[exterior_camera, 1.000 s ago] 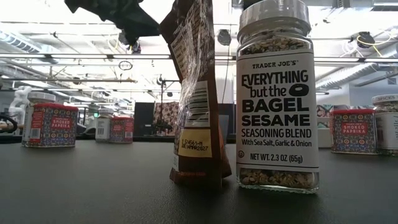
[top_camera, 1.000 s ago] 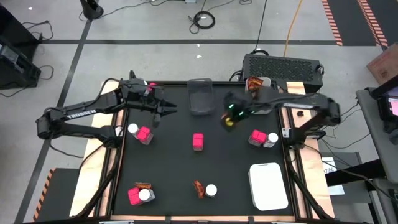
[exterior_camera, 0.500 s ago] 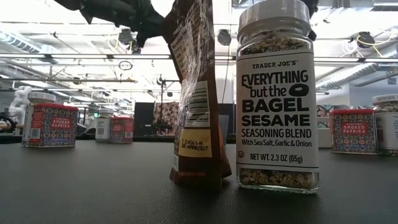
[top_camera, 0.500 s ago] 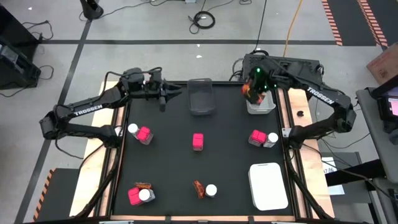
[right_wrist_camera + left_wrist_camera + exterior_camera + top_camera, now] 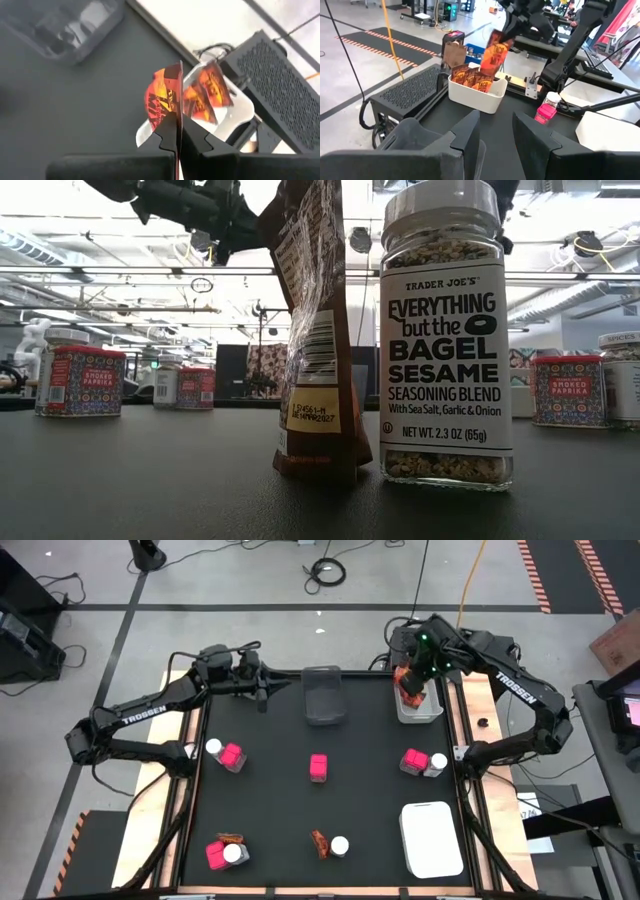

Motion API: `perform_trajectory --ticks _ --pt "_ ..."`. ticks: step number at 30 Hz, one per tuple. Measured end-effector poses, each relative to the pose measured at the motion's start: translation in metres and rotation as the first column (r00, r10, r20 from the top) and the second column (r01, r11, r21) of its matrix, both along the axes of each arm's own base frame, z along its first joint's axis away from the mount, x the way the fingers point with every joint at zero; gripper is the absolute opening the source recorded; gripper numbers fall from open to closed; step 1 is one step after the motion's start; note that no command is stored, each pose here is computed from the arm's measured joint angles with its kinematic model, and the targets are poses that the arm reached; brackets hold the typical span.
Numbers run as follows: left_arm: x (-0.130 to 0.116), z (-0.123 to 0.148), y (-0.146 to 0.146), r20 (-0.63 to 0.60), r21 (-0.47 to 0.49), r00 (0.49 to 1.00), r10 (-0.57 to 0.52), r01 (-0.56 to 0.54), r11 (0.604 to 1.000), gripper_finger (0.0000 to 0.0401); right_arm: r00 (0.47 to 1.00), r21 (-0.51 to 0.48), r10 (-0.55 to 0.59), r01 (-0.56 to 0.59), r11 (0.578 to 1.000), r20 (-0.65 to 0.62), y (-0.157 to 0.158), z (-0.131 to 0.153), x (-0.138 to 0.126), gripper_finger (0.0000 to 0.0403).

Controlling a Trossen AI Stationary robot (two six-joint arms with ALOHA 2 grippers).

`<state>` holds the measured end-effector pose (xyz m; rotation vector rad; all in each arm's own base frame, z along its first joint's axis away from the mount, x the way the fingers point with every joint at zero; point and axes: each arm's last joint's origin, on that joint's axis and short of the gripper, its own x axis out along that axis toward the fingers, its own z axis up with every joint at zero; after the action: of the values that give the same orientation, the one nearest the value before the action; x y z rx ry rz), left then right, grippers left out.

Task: Sort spices by type
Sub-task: Put the orange seasoning pack into the top white bin

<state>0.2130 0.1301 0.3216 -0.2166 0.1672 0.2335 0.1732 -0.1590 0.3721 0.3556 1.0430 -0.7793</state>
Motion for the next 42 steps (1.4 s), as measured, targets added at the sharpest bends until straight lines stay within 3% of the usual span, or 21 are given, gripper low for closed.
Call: perform_trajectory --ticks 4,9,15,22,33,42 --pt "0.000 0.000 0.000 -0.002 0.005 1.000 -0.001 0.001 1.000 0.0119 0.999 0.058 0.024 -0.023 0.998 -0.021 0.004 -0.002 -0.003 0.0000" --pt "0.000 0.000 0.000 -0.002 0.006 1.000 -0.002 0.002 1.000 0.0119 0.998 0.056 0.037 -0.034 0.998 -0.050 0.004 -0.004 -0.003 0.0000" --pt "0.000 0.000 0.000 -0.004 0.004 1.000 -0.002 0.002 1.000 0.0119 0.981 0.122 0.060 -0.038 0.992 -0.184 -0.004 -0.019 -0.001 0.0000" --pt "-0.001 -0.005 -0.001 -0.048 -0.028 0.999 -0.006 0.005 1.000 0.0119 0.957 0.180 0.132 -0.087 0.980 -0.257 -0.018 -0.037 0.012 0.0000" --pt "-0.002 -0.009 -0.002 -0.077 -0.054 0.997 -0.009 0.005 0.999 0.0119 0.936 0.221 0.170 -0.104 0.970 -0.308 -0.036 -0.056 0.018 0.0000" --pt "-0.002 -0.009 -0.002 -0.082 -0.058 0.997 -0.010 0.005 0.998 0.0119 0.919 0.265 0.213 -0.126 0.956 -0.331 -0.034 -0.091 0.016 0.0000"
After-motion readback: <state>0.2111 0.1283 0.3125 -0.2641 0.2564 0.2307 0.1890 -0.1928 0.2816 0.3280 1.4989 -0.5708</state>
